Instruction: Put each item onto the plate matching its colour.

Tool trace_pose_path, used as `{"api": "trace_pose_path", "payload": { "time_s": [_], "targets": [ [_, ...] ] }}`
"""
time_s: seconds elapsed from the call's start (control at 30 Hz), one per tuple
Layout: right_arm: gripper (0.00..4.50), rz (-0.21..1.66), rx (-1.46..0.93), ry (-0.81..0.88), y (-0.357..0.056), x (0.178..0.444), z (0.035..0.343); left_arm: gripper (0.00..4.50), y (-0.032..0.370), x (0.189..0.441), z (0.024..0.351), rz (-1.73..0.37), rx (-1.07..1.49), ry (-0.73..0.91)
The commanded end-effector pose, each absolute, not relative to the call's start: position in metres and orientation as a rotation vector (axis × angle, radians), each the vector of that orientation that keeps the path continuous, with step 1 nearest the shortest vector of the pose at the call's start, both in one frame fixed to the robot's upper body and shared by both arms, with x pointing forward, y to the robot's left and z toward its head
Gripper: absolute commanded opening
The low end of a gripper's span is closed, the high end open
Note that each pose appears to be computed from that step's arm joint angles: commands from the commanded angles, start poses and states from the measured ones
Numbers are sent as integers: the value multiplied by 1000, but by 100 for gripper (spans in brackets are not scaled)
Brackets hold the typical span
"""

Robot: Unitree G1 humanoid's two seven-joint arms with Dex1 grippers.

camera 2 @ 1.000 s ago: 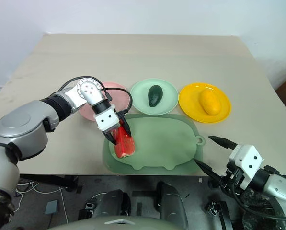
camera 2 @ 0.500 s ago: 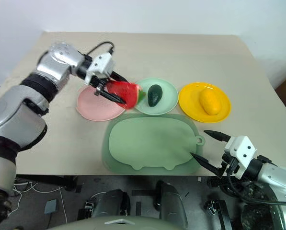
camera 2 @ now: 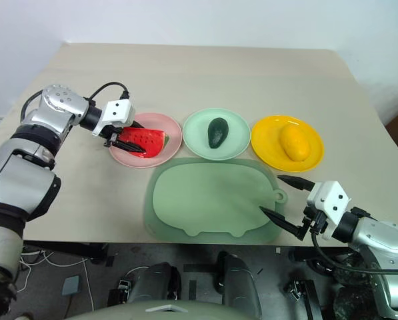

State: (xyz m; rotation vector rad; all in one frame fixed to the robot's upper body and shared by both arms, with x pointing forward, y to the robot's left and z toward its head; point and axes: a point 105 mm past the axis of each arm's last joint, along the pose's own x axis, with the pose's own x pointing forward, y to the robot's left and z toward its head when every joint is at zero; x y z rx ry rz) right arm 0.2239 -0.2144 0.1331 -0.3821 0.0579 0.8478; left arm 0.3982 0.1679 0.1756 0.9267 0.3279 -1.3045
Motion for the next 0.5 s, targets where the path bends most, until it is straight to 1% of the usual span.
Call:
{"api": "trace_pose_path", "payload": {
  "time_s": [0.03, 0.1, 0.17, 0.2, 0.3, 0.37, 0.5],
  "targets": [
    [450, 856, -384, 42, -212, 225, 138, 309, 174, 404, 185, -1229, 941, 279],
    [450, 857, -383, 43, -212, 225, 137, 364, 176, 406, 186, -1208, 934, 279],
    [450, 860, -381, 42, -211, 225, 136, 435, 177, 407, 189, -1198, 915, 268],
    [450, 860, -381, 42, -211, 225, 136, 447, 177, 407, 191, -1196, 908, 263],
    [450, 860, -379, 43, -211, 226, 136, 447, 173, 408, 208, -1181, 868, 169],
    [450, 857, -377, 43, -211, 226, 136, 447, 171, 411, 229, -1153, 803, 78],
    [450, 846, -373, 43, -212, 225, 136, 447, 176, 405, 267, -1160, 642, -13]
  ]
}}
